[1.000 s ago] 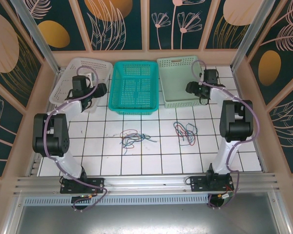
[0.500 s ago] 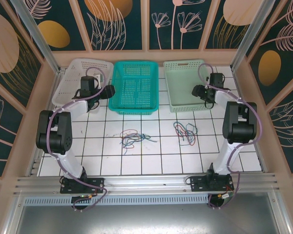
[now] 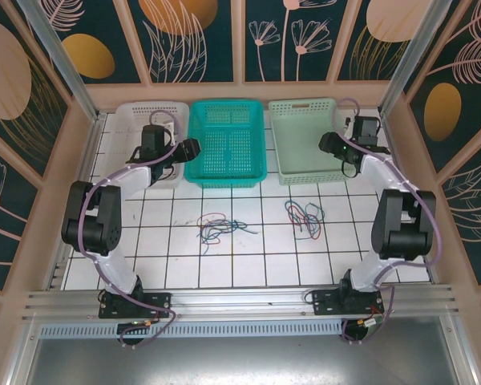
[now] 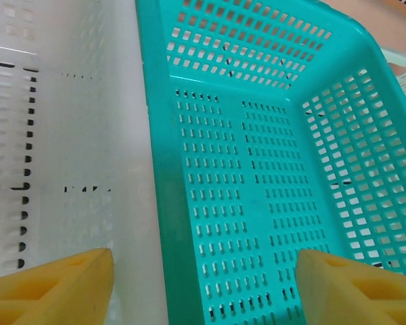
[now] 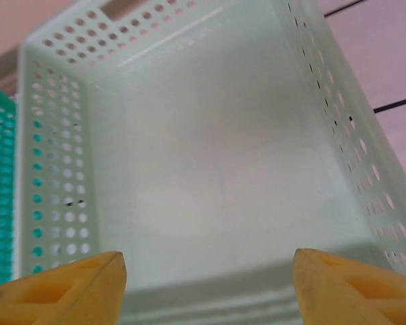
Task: Untangle the cables
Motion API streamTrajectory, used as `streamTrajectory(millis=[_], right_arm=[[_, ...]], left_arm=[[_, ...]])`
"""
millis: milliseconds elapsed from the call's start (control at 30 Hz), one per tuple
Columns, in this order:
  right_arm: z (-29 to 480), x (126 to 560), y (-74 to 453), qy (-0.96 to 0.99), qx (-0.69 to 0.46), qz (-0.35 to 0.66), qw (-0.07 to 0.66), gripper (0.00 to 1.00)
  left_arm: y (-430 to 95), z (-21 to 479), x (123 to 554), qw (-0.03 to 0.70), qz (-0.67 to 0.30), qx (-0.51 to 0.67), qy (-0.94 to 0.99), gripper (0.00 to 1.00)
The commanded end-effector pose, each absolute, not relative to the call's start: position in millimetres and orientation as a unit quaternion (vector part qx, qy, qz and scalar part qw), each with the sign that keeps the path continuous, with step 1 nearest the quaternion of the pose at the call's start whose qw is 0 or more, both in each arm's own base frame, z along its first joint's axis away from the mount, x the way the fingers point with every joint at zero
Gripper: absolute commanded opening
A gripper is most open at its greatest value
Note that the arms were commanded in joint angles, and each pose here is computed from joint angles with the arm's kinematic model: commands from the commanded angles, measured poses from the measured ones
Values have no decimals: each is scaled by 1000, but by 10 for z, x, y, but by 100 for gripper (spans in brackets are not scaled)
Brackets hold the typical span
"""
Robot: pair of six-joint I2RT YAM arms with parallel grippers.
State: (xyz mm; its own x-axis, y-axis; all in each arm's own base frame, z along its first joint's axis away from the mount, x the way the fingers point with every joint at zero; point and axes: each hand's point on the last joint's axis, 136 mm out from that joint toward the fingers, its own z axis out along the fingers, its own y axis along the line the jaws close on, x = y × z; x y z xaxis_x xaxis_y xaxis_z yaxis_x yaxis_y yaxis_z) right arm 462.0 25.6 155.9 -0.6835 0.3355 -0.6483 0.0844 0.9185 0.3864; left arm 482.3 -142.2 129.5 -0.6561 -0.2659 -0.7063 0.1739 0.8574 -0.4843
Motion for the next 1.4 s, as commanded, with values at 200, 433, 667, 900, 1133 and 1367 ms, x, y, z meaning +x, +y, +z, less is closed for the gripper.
streamTrajectory(millis=[200, 433, 667, 900, 1133, 1367], right_arm=[[1649, 3778, 848, 923, 47, 177, 339, 66], [1533, 3055, 1097, 929, 42, 210, 301, 52], [1351, 2540, 1351, 944, 34, 207, 255, 49], [1092, 2363, 1366, 960, 37, 169, 219, 49], [1188, 2492, 1669, 948, -6, 210, 240, 45], [1136, 2543, 1786, 953, -53, 165, 248, 46]], left_arm=[[-1238, 1685, 4698, 465, -200, -52, 861, 80], [-1187, 2027, 4446, 512, -164, -40, 842, 99], [-1589, 2173, 4203, 525, -182, 12, 831, 99], [-1957, 2141, 4018, 512, -217, 62, 829, 98], [-2353, 1742, 3577, 460, -215, 148, 849, 98], [-2553, 1480, 3174, 428, -238, 186, 852, 99]])
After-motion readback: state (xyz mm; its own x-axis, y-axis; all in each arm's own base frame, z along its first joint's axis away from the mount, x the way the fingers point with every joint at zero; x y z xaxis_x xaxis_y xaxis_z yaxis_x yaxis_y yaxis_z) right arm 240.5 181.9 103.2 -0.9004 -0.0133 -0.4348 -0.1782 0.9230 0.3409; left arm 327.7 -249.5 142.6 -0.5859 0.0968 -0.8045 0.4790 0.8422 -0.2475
